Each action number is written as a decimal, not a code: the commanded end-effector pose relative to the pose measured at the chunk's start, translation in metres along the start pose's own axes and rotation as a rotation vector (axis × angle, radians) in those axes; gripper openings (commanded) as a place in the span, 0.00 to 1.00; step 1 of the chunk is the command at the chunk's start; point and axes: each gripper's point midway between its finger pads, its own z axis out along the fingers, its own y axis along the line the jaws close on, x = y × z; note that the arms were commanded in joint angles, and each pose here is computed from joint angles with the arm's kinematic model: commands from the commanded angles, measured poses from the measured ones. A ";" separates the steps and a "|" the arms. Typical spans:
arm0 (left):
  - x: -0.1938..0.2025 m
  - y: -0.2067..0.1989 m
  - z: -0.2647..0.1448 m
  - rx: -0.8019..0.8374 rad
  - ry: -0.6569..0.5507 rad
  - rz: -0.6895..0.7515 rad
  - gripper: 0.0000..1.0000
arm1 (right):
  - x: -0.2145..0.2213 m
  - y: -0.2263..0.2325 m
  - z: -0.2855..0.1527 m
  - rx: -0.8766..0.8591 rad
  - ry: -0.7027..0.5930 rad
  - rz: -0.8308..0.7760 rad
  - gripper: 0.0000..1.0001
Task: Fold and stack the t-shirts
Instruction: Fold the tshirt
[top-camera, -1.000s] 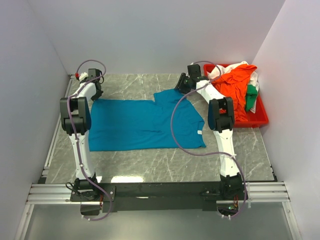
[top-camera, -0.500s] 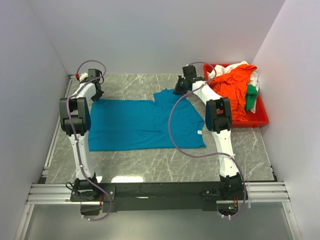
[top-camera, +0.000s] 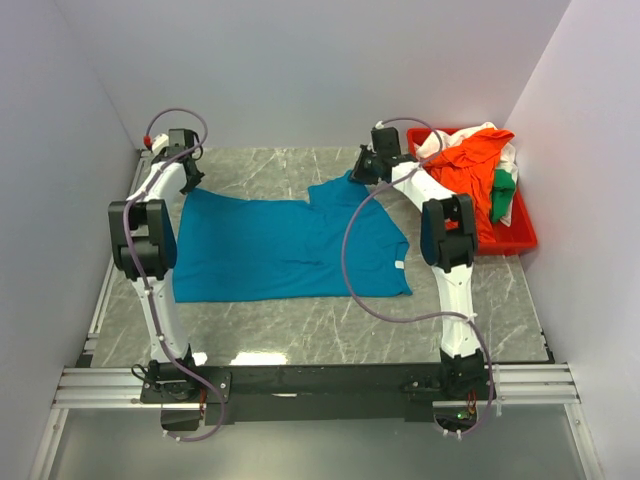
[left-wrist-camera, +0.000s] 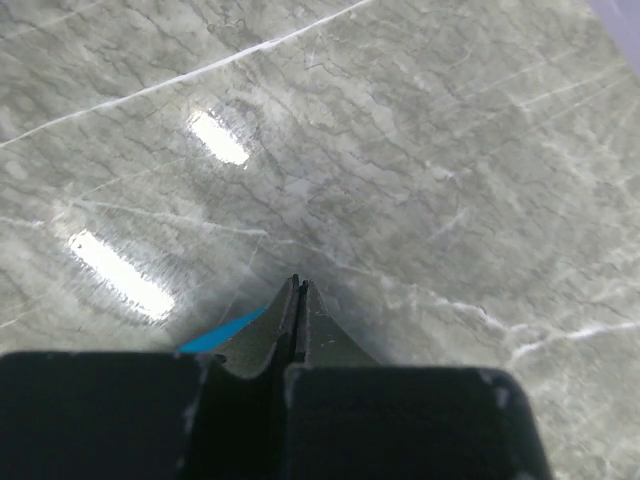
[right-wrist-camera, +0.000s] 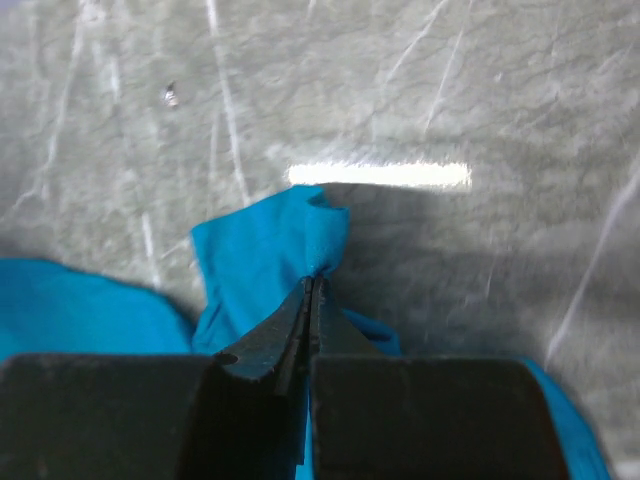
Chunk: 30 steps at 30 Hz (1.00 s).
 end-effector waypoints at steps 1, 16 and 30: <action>-0.023 -0.011 -0.029 0.063 -0.054 -0.028 0.01 | -0.039 0.030 -0.039 -0.075 -0.127 -0.040 0.00; -0.019 0.008 -0.054 0.045 -0.044 -0.050 0.01 | -0.028 0.023 -0.091 -0.034 -0.168 -0.049 0.00; 0.004 0.053 -0.067 0.015 0.022 -0.104 0.01 | 0.012 0.004 -0.141 0.008 -0.185 0.002 0.00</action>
